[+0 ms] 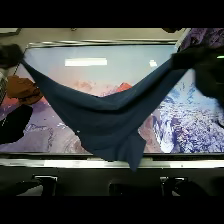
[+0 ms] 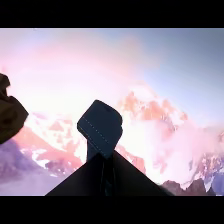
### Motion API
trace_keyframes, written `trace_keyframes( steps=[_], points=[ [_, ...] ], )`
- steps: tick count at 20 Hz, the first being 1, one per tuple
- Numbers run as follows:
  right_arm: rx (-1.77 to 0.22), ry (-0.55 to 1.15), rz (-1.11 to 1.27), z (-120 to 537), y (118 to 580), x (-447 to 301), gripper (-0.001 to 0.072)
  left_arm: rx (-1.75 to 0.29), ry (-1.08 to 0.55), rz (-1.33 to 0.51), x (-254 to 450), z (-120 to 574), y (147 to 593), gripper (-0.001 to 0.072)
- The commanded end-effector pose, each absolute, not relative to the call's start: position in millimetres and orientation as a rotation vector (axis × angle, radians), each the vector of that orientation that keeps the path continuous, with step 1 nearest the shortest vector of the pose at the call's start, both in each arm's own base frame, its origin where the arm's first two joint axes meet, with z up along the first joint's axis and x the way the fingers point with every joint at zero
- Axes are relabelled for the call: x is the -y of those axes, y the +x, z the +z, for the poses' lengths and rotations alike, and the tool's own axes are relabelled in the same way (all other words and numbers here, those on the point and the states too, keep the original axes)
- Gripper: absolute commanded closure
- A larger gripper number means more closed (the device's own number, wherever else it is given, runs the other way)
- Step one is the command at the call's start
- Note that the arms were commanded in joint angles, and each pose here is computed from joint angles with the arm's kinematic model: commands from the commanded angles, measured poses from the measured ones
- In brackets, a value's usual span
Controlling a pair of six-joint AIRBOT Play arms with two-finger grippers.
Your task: Fold the clothes and pants, and hang the long-sleeved shirts on hangers.
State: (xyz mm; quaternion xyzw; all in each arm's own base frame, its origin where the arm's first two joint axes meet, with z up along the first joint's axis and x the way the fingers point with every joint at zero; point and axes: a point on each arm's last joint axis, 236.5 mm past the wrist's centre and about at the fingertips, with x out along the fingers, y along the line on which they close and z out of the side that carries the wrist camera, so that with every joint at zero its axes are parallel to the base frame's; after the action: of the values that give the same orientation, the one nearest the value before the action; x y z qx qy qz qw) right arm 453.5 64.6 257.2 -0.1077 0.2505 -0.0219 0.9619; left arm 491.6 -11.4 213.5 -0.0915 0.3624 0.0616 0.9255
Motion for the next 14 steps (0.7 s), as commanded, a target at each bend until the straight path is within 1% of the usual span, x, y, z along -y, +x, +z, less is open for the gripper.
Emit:
trace_keyframes(
  steps=[1,4,5,6,7,9,10,13,14],
  points=[
    [-0.677,-0.212,0.031,136.6,506.9,-104.6,0.0684,-0.974,-0.23,0.098,34.0,69.7,546.5,0.0693],
    [-0.835,-0.151,0.07,53.0,518.1,-127.8,0.0683,-1.155,-0.318,0.066,57.8,-15.8,546.3,0.0686],
    [-0.876,-0.125,0.079,36.5,516.0,-133.4,0.0683,-1.194,-0.34,0.06,62.7,-28.0,542.0,0.0669],
    [-0.901,-0.109,0.092,28.6,513.5,-138.0,0.0683,-1.221,-0.349,0.06,63.3,-32.1,537.2,0.0618],
    [-0.913,-0.093,0.109,27.3,511.7,-140.0,0.0683,-1.237,-0.352,0.068,58.8,-29.8,532.5,0.0557],
    [-0.94,-0.046,0.147,33.8,505.2,-135.0,0.0683,-1.26,-0.355,0.087,38.9,-11.0,518.5,0.0316],
    [-0.95,-0.005,0.165,42.1,501.6,-126.2,0.0683,-1.261,-0.351,0.094,25.4,5.1,509.9,0.0234],
    [-0.933,0.162,0.159,76.7,496.9,-75.2,0.0683,-1.21,-0.38,0.138,-12.0,59.3,483.7,0.0231],
    [-0.925,0.192,0.14,85.0,494.7,-55.9,0.0684,-1.188,-0.399,0.157,-20.1,72.5,471.0,0.0231]
  ],
)
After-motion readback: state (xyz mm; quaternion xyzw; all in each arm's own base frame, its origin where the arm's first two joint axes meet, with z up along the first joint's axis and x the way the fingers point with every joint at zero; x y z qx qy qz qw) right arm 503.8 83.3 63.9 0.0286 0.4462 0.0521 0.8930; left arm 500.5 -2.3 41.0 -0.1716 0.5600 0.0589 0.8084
